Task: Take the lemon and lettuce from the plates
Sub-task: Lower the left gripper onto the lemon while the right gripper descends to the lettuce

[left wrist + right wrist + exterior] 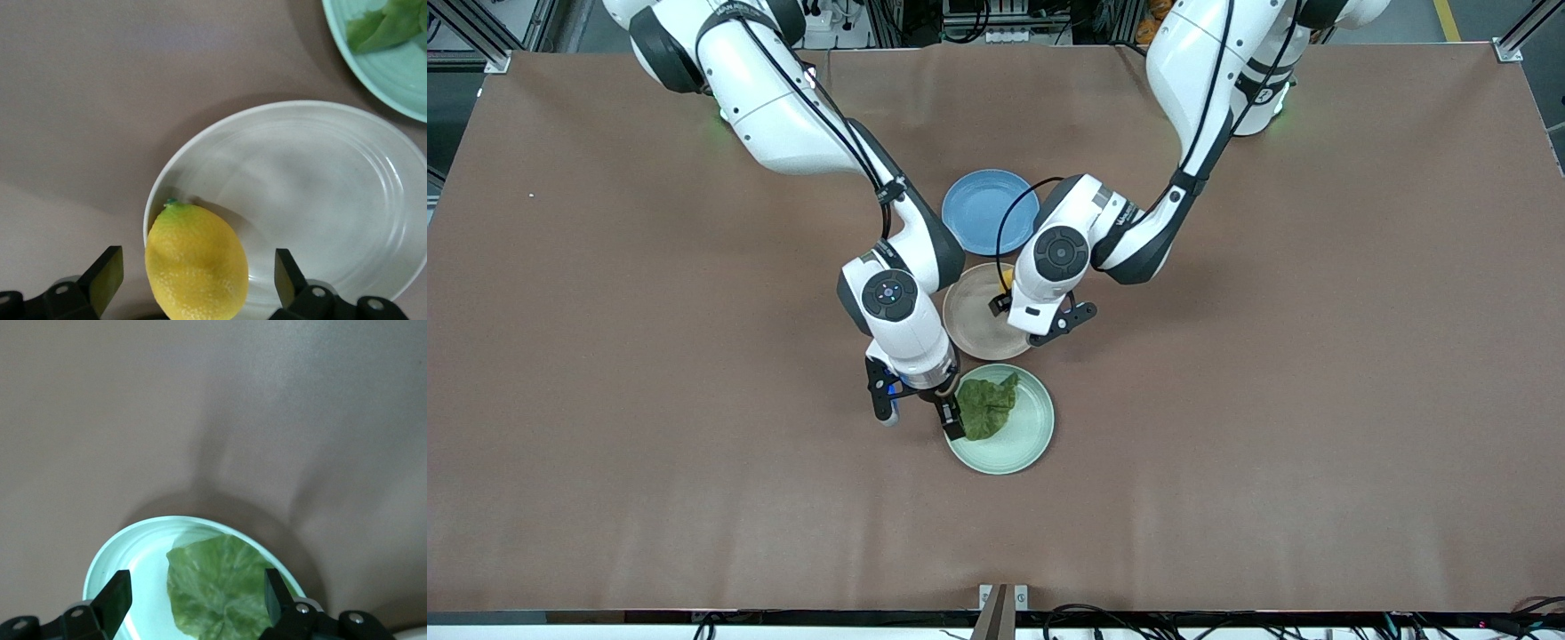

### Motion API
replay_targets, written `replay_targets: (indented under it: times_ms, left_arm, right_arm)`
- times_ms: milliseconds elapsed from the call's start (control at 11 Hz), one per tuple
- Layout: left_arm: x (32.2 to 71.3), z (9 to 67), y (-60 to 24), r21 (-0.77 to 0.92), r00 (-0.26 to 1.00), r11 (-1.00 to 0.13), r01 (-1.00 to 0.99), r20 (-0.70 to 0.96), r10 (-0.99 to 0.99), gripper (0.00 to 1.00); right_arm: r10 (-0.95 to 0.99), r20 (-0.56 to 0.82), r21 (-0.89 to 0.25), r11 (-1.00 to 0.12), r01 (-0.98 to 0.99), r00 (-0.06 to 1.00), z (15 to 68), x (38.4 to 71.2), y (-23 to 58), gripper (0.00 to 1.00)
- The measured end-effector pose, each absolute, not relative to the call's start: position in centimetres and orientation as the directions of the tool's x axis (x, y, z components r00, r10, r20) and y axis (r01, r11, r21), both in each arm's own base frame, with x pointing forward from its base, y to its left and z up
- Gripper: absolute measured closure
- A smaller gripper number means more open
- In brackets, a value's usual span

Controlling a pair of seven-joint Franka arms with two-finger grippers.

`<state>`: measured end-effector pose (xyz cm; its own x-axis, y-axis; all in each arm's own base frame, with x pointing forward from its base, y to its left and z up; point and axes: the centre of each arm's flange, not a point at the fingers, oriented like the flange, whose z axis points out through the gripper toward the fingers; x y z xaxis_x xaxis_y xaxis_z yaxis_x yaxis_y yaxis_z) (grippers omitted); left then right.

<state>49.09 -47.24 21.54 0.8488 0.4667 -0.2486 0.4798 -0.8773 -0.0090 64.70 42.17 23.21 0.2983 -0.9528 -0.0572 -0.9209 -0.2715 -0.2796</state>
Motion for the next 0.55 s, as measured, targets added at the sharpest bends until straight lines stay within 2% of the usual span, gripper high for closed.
replay_targets:
  times_ms: [364, 545]
  left_arm:
    - [48.1, 20.4, -48.4, -0.005, 0.85, -0.877, 0.481, -0.242, 0.468, 0.0]
    - [47.8, 19.8, -48.6, -0.013, 0.85, -0.879, 0.477, -0.245, 0.466, 0.0]
  right_arm:
    - [-0.989, -0.11, -0.253, -0.069, -0.965, 0.099, 22.6, 64.7, 42.1, 0.17]
    - [-0.986, -0.167, -0.213, 0.038, -0.976, -0.002, 22.0, 64.7, 42.0, 0.17]
